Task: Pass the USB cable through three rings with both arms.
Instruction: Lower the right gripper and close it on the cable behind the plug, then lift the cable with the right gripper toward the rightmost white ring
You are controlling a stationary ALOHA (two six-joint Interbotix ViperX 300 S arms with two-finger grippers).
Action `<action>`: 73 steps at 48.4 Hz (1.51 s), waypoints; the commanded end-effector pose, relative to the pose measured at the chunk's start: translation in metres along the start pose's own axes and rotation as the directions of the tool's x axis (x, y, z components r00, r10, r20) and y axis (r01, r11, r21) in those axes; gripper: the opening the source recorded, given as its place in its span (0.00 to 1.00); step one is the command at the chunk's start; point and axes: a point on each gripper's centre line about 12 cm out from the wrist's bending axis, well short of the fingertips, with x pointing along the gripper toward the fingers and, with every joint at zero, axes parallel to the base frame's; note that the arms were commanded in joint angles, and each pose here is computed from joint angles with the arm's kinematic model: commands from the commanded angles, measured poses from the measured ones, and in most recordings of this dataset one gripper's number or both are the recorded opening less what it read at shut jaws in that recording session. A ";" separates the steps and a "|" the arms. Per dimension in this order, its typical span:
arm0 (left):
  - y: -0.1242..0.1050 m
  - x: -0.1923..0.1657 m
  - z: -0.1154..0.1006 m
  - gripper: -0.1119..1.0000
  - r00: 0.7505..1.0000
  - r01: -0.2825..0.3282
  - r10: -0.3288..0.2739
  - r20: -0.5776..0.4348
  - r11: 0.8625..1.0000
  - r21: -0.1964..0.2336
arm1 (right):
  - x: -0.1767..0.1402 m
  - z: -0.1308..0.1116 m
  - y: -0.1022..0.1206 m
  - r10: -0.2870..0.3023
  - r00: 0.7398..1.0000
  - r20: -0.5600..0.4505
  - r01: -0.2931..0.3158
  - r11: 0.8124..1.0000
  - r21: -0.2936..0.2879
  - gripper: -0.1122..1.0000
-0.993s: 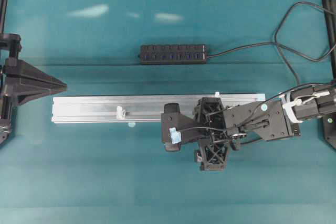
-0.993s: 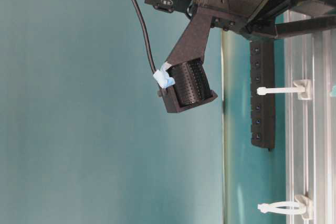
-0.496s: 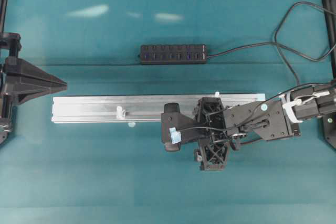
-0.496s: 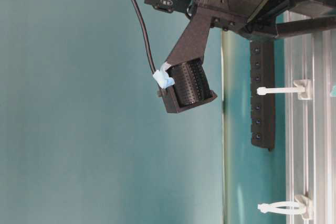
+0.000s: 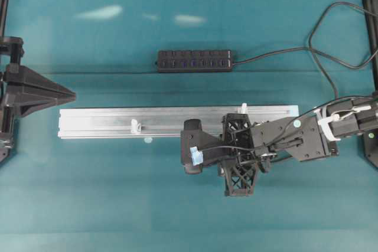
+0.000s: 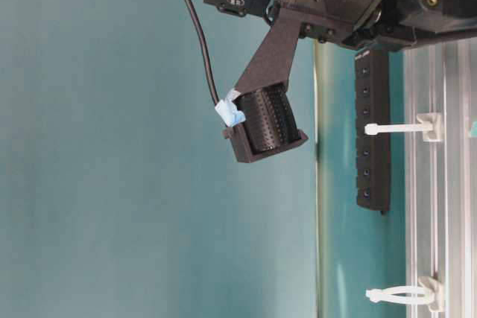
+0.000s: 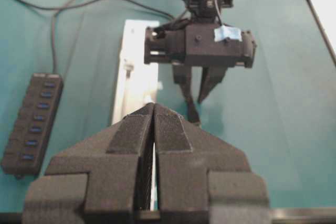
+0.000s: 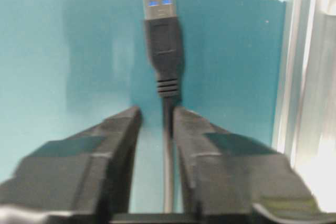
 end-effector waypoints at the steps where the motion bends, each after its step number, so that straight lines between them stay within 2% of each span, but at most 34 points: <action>1: 0.000 0.000 0.010 0.12 1.000 -0.001 0.001 0.029 1.000 0.001 | 0.004 -0.001 -0.007 -0.008 1.000 -0.013 0.008 1.000 0.014 0.08; 15: 0.000 -0.001 0.011 0.12 0.999 0.000 0.000 0.035 1.000 -0.002 | 0.003 0.002 -0.006 -0.006 1.000 -0.004 0.006 1.000 0.024 0.04; 24: 0.000 -0.001 0.011 0.12 0.999 0.000 0.000 0.035 1.000 -0.006 | -0.002 0.011 -0.006 -0.004 1.000 0.016 0.003 0.998 0.061 0.04; 36: 0.000 -0.001 0.011 0.12 0.999 0.000 0.000 0.035 1.000 -0.006 | -0.006 0.011 -0.006 -0.008 1.000 -0.024 0.010 0.995 0.098 0.04; 73: 0.000 -0.001 0.011 0.12 0.999 0.000 0.000 0.035 1.000 0.000 | -0.012 0.010 -0.006 -0.007 1.000 -0.010 0.008 0.996 0.091 0.04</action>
